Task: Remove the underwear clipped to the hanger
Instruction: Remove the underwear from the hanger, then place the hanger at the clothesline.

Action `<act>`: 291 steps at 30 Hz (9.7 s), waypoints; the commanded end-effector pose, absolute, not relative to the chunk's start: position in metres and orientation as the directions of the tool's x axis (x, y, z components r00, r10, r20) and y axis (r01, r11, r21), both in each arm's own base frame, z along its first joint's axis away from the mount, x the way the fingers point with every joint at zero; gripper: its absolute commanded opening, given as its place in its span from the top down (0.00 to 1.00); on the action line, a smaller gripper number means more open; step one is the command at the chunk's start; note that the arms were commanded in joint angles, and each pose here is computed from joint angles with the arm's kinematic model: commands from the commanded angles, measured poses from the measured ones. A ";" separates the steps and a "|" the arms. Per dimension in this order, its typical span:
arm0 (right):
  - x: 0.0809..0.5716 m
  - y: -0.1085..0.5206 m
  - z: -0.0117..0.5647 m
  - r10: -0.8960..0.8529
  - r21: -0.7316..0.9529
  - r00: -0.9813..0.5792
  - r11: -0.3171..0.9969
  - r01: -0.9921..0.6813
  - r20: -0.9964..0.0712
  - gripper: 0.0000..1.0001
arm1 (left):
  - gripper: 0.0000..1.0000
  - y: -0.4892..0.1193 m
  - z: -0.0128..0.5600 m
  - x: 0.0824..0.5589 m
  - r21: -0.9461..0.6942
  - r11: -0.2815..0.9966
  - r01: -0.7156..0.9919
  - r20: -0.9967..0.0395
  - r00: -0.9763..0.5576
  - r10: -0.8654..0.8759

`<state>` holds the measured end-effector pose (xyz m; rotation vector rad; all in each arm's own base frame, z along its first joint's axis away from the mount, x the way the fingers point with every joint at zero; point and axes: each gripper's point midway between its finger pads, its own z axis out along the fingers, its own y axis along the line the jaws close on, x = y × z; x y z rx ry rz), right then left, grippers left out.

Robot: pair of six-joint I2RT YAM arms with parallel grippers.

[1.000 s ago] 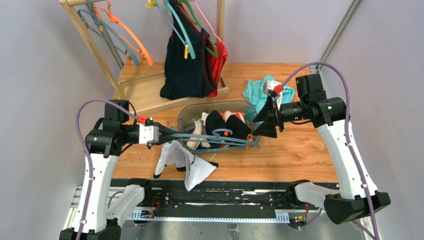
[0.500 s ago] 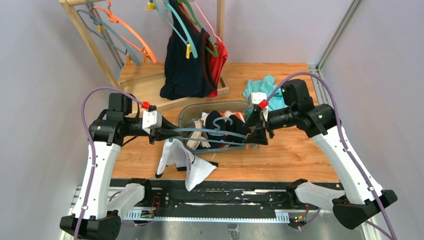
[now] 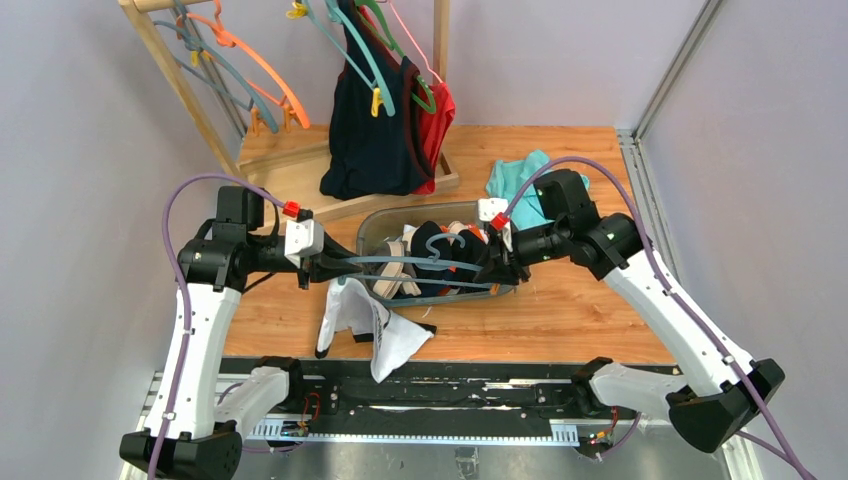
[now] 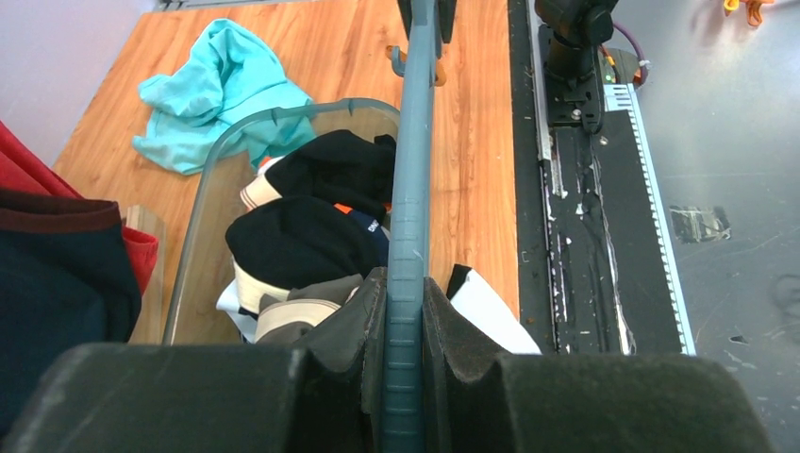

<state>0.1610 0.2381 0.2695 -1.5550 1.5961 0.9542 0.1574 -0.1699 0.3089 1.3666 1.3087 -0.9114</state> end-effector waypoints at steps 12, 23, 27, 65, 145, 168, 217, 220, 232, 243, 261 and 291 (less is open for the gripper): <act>0.171 0.230 0.267 -0.480 -0.187 0.149 0.032 -0.982 -0.864 0.99 | 0.65 -0.170 0.309 0.153 0.157 0.076 0.985 -0.966 0.137 0.218; 0.172 0.211 0.248 -0.527 -0.371 0.335 -0.040 -0.928 -0.781 1.00 | 0.15 -0.169 0.309 0.147 0.035 0.126 0.991 -0.974 0.006 0.225; 0.163 0.209 0.250 -0.509 -0.391 0.371 -0.071 -0.917 -0.777 0.99 | 0.15 -0.167 0.312 0.155 -0.057 0.181 0.982 -0.966 -0.100 0.237; 0.160 0.216 0.268 -0.490 -0.393 0.380 -0.081 -0.916 -0.785 0.99 | 0.45 -0.171 0.247 0.175 -0.565 0.376 0.735 -0.696 -0.669 0.263; 0.164 0.248 0.248 -0.486 -0.083 0.118 -0.094 -0.992 -0.866 0.99 | 0.94 -0.163 0.257 0.148 0.143 0.130 0.981 -0.868 0.061 0.492; 0.216 0.218 0.282 -0.537 -0.224 0.062 0.242 -0.944 -0.841 0.44 | 1.00 -0.083 0.319 0.186 0.265 0.707 0.656 -0.827 -0.223 0.517; 0.223 0.220 0.245 -0.564 -0.152 -0.016 0.251 -0.956 -0.825 0.44 | 1.00 -0.012 0.394 0.190 0.303 0.928 0.218 -0.902 -0.249 0.353; 0.223 0.220 0.245 -0.565 -0.153 -0.017 0.252 -0.955 -0.825 0.44 | 1.00 -0.019 0.404 0.201 0.280 0.931 0.234 -0.910 -0.244 0.335; 0.222 0.220 0.244 -0.564 -0.150 -0.017 0.248 -0.957 -0.825 0.44 | 1.00 -0.017 0.458 0.224 0.266 0.951 0.159 -0.942 -0.169 0.291; 0.220 0.219 0.245 -0.561 -0.156 -0.007 0.242 -0.958 -0.828 0.44 | 1.00 0.025 0.510 0.238 0.368 0.927 -0.075 -0.923 -0.149 0.355; 0.218 0.219 0.245 -0.559 -0.160 0.003 0.232 -0.960 -0.829 0.44 | 1.00 0.034 0.525 0.315 0.434 0.887 -0.157 -0.889 -0.230 0.395; 0.216 0.220 0.237 -0.568 -0.153 0.005 0.213 -0.965 -0.823 0.45 | 1.00 0.038 0.491 0.422 0.225 0.972 -0.066 -0.945 -0.259 0.201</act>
